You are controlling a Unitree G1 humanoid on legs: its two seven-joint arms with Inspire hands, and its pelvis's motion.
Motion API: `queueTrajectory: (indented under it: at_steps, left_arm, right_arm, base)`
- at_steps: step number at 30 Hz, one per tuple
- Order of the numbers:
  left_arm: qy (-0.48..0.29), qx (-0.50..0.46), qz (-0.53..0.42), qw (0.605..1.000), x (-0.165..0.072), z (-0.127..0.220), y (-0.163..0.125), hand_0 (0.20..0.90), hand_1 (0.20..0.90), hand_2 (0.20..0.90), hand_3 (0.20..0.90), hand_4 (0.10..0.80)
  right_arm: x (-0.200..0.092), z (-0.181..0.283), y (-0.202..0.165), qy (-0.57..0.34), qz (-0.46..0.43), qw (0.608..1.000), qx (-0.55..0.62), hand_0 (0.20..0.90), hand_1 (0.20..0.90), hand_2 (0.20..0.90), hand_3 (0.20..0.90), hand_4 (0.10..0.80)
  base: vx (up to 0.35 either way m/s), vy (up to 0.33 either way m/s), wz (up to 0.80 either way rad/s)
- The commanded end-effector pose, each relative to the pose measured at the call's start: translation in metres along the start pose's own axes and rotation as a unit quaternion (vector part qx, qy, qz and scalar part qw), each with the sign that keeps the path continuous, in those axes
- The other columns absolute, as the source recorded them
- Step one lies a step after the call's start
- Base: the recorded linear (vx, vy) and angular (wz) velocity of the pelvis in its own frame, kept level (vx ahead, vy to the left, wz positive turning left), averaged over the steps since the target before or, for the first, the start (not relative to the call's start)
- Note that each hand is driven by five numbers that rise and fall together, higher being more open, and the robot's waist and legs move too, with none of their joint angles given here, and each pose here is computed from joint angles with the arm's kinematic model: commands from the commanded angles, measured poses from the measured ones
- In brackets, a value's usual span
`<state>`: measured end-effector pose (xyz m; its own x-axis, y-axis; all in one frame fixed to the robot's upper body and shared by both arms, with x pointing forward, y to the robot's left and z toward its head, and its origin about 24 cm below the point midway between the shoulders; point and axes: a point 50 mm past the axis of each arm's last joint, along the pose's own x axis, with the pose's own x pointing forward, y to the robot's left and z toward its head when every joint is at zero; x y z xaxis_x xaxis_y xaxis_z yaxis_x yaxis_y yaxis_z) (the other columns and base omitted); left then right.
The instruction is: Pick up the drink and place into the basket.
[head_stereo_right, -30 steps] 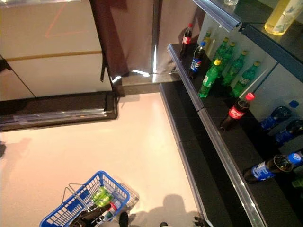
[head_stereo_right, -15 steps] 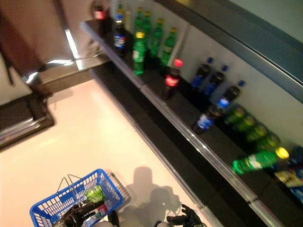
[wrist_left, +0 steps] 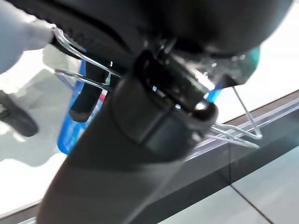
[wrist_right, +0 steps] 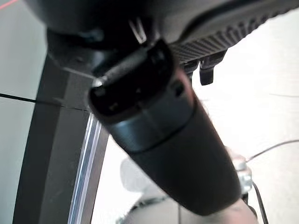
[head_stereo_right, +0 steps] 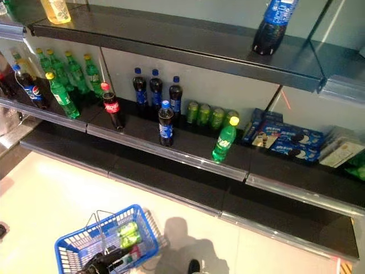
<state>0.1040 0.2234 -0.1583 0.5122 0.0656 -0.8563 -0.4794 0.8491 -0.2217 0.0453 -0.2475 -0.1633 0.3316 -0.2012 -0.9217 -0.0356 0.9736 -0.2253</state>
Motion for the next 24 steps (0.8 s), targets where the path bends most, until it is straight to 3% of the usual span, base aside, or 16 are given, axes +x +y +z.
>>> queueTrajectory:
  at_steps: [1,7,15,24]
  left_arm:
    - [-0.143,-0.008,-0.038,0.989,0.001,0.058,-0.002,0.3,0.3,0.3,0.2,0.1]
    - [-0.13,-0.013,-0.032,0.991,-0.002,0.045,0.004,0.3,0.3,0.3,0.2,0.1]
    - [-0.132,-0.022,-0.049,0.99,-0.001,0.047,0.001,0.3,0.3,0.3,0.2,0.1]
    - [-0.14,0.009,-0.057,0.989,0.001,0.07,-0.002,0.3,0.3,0.3,0.2,0.1]
  right_arm:
    - [0.006,0.035,-0.016,-0.043,-0.013,0.999,-0.024,0.9,0.9,0.9,0.9,0.8]
    - [0.007,0.041,-0.027,-0.04,-0.03,0.998,-0.031,0.9,0.9,0.9,0.9,0.8]
    - [0.004,0.03,-0.042,-0.021,-0.063,0.998,-0.024,0.9,0.9,0.9,0.9,0.8]
    - [0.004,0.022,-0.028,-0.026,-0.042,0.999,0.003,0.9,0.9,0.9,0.9,0.8]
  base:
    - [0.041,-0.096,-0.1]
    - [0.133,0.11,-0.21]
    - [0.242,0.393,-0.26]
    - [0.182,0.34,-0.05]
